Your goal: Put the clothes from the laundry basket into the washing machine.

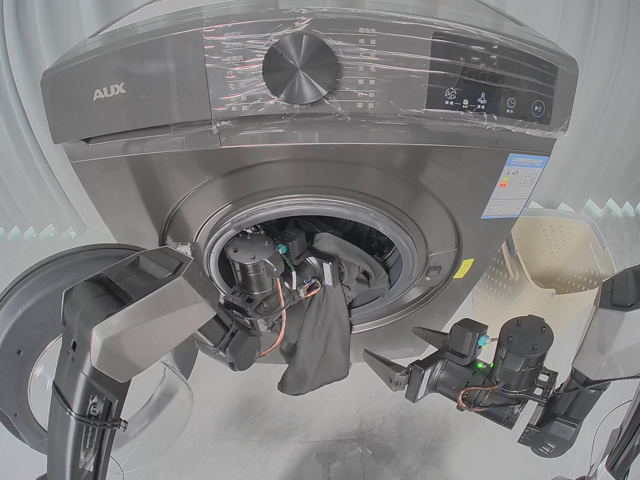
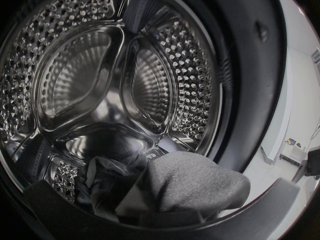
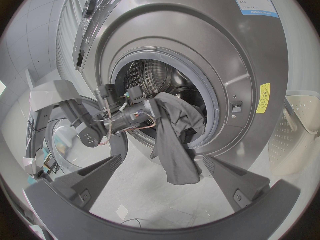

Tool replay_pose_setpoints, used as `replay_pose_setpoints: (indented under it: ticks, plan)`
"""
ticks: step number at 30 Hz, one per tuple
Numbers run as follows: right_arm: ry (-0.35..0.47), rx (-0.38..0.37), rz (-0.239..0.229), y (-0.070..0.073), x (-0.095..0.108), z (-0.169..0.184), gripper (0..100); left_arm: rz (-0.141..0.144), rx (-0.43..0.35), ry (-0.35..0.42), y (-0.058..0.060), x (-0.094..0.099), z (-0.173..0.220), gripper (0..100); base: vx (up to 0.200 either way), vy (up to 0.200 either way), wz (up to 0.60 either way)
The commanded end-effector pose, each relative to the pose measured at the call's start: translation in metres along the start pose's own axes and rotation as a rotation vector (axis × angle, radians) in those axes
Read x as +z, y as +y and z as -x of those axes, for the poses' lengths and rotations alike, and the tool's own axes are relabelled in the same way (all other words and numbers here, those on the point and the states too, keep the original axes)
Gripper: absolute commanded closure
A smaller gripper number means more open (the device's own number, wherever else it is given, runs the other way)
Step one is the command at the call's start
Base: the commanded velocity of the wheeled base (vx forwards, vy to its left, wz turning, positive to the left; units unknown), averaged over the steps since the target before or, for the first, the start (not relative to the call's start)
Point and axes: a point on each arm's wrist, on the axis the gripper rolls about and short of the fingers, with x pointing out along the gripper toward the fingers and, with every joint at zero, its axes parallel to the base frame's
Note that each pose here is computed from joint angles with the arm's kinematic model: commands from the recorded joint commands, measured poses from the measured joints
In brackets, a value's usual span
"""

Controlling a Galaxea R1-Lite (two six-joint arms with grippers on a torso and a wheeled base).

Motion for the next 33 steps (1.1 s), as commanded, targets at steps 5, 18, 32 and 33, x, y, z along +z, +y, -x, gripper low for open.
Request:
replay_pose_setpoints:
  ticks: [5, 18, 32, 33]
  plan:
    - [0.001, 0.002, 0.0, 0.0, 0.0, 0.0, 0, 0.014, 0.059, 0.066, 0.01, -0.032, -0.061, 100, 0.0, 0.0, 0.0]
    - [0.002, 0.001, 0.0, 0.0, -0.001, 0.0, 0, 0.005, 0.263, 0.043, 0.044, -0.035, -0.085, 100, 0.0, 0.0, 0.0]
    - [0.003, -0.001, -0.001, 0.0, -0.001, 0.0, 0, 0.034, 0.255, 0.286, 0.023, -0.005, -0.036, 0, 0.0, 0.0, 0.0]
    - [0.003, -0.001, 0.0, 0.0, -0.001, 0.0, 0, 0.036, 0.241, 0.31, 0.022, -0.004, -0.029, 0, 0.0, 0.0, 0.0]
